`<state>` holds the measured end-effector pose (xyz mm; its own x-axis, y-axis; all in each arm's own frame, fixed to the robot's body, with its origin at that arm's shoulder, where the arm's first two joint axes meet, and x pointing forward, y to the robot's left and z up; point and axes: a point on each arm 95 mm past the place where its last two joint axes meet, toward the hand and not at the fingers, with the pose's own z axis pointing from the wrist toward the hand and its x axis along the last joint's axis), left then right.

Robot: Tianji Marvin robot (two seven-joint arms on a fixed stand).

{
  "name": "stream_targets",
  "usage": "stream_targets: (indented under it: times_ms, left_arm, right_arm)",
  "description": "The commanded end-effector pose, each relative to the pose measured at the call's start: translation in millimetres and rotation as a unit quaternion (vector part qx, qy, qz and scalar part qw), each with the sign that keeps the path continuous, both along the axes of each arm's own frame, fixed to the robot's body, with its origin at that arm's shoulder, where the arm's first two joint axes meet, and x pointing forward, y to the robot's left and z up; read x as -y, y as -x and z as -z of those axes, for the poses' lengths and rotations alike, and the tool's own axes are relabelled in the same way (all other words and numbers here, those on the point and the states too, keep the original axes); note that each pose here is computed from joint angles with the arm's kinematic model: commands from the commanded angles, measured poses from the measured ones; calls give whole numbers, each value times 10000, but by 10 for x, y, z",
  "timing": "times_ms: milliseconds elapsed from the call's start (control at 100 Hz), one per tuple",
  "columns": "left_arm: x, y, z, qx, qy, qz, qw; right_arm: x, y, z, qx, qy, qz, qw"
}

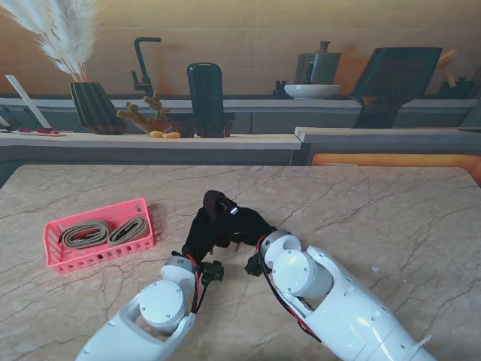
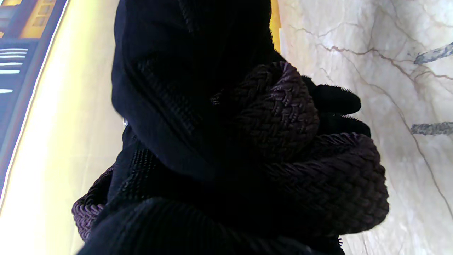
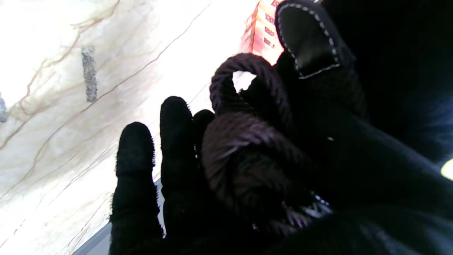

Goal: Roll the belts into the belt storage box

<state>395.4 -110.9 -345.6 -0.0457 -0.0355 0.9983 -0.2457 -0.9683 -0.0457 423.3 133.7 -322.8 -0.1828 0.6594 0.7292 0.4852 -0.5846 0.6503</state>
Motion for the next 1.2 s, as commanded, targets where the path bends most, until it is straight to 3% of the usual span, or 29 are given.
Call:
stream_targets:
  times_ms: [0,420,670,780,860,910,1020,1190]
  left_arm:
    - [46,4,-119,199,131,-63,9997]
    - [-236,-61,-263,743,-90,-644,9951]
    - [-566,-91,-430,1244,-375,-1229,9839]
    - [-779,-98,-512,1534,-874,-1223,9767]
    - [-946,-105,-573,1763,-1439,-1173,9667]
    - [-1053,-112,-601,1906,-1861,-1157,9569]
    - [-1289,-121,-653,2191,-2717,-1192,9295]
    - [-1621,-130,-687,2405,-3911,-1213,8800]
  right_arm:
    - [25,65,69,-45,70,2,10000]
    - [291,187,66,218,160,333,9991]
    - [526,301,33,579,255,749,9952]
    - [611,323,22,679,274,908,9932]
    - [663,329,16,744,280,1000,9918]
    - [687,335,12,775,285,1040,9911]
    - [719,348,5,858,282,1115,9896]
    - [738,355,1,942,295,1180,9881]
